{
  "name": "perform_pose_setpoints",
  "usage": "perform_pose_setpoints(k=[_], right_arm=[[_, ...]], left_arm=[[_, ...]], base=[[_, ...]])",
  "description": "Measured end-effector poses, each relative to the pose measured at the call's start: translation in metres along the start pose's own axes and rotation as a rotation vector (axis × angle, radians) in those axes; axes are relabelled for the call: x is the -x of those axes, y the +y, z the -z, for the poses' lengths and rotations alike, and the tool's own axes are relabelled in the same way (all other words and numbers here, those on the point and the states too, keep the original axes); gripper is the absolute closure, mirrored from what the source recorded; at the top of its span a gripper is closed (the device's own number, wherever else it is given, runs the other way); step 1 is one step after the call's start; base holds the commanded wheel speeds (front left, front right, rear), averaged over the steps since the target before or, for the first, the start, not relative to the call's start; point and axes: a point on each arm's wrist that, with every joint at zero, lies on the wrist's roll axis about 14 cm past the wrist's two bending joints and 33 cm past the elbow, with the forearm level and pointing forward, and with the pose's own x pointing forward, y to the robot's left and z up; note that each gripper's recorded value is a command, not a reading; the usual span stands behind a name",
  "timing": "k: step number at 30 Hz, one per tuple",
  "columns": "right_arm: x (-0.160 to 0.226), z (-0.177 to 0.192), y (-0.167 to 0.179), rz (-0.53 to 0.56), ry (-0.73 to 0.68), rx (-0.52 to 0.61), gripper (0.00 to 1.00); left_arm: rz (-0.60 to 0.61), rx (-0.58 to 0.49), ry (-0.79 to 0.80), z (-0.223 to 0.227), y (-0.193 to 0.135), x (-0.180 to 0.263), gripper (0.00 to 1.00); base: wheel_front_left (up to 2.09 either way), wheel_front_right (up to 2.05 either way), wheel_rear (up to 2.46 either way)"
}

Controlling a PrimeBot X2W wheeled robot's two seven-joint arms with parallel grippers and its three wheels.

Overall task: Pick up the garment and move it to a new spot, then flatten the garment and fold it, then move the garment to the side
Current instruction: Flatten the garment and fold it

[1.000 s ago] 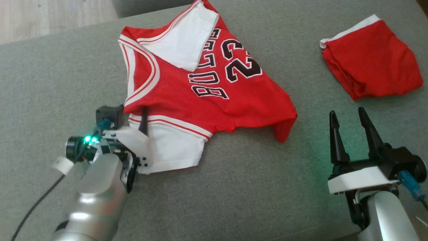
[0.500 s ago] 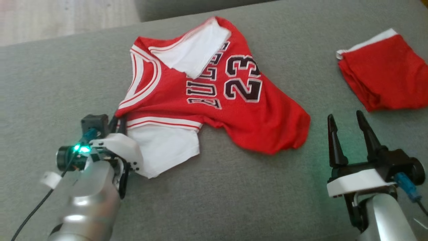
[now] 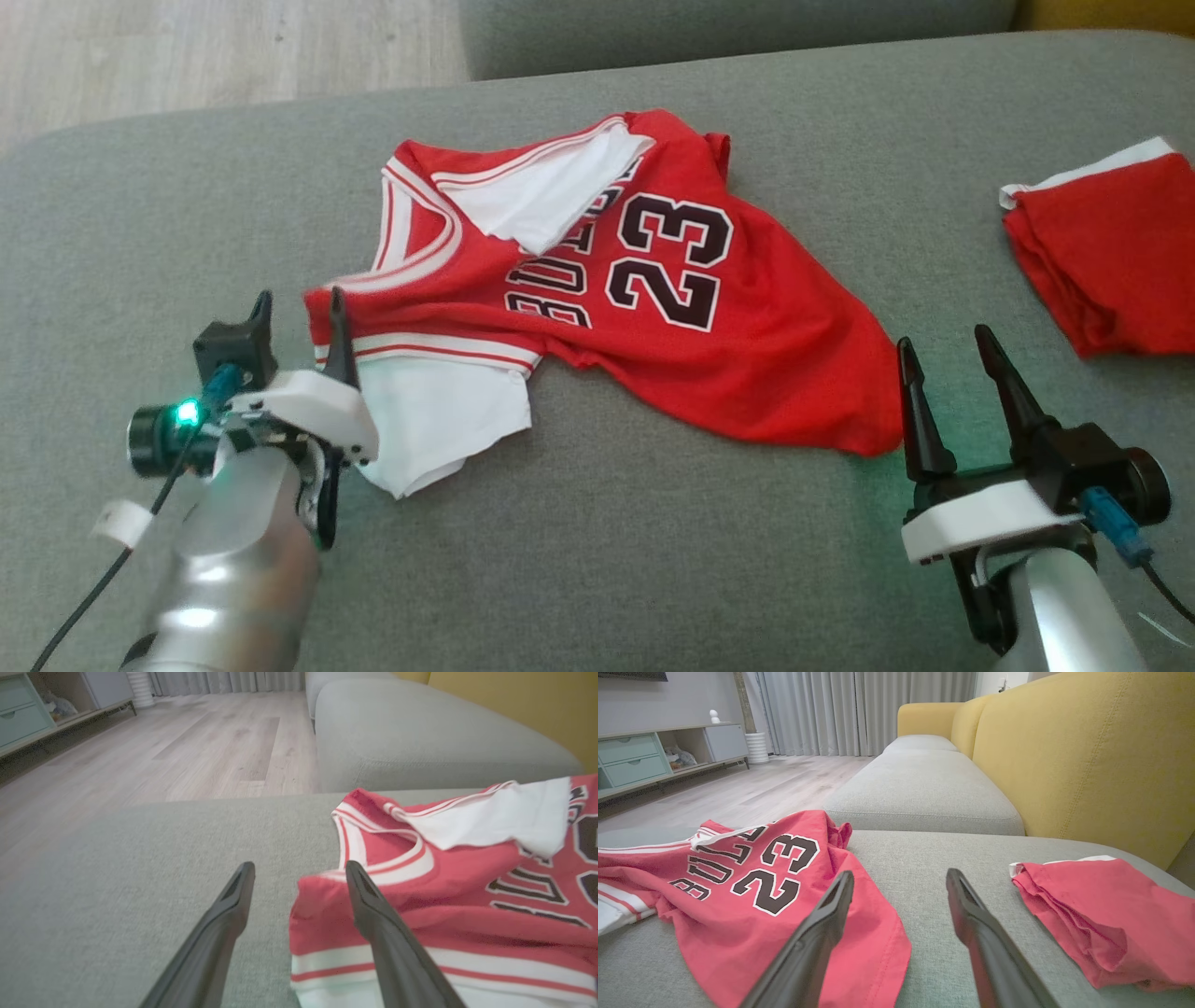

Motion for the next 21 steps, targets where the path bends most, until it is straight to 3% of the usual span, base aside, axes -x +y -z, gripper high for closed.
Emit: perform_pose_setpoints(k=[9, 21], right_arm=[[-0.002, -0.016, 0.007, -0.018, -0.047, -0.010, 0.00], [0.006, -0.018, 0.020, -0.053, -0.056, -0.022, 0.00]], left_arm=[[0.068, 0.055, -0.242, -0.059, -0.023, 0.021, 0.00], [0.060, 0.136, -0.292, -0.032, -0.031, 0.087, 0.00]], base=[[0.00, 0.00, 0.00], [0.00, 0.00, 0.00]])
